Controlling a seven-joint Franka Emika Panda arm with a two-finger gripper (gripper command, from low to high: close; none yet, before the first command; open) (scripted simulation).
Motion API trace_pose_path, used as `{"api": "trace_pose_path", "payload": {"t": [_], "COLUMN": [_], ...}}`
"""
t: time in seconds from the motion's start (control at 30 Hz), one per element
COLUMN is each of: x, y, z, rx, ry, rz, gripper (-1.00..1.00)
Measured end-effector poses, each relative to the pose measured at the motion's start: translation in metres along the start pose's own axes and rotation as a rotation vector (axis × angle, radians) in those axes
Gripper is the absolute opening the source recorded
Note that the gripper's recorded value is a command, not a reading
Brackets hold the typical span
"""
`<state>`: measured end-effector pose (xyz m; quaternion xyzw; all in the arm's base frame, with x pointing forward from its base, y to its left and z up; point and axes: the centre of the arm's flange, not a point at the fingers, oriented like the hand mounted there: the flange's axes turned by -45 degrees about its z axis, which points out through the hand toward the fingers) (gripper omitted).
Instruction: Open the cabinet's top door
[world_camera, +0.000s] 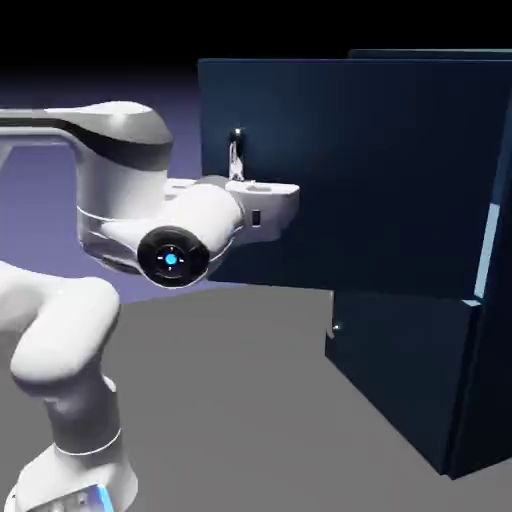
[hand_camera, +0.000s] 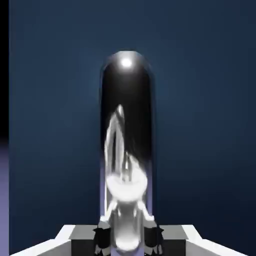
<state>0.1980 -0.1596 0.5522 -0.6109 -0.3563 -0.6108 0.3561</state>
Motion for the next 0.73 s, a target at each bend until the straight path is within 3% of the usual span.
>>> {"api": "trace_pose_path", "payload": {"t": [0.37,0.73], "x": [0.0,0.0], "y": [0.052,0.098], "z": [-0.093,-0.145], "rx": [0.268,0.444], "ry": [0.0,0.0], "rz": [0.0,0.0], "gripper": [-1.0,-1.0]}}
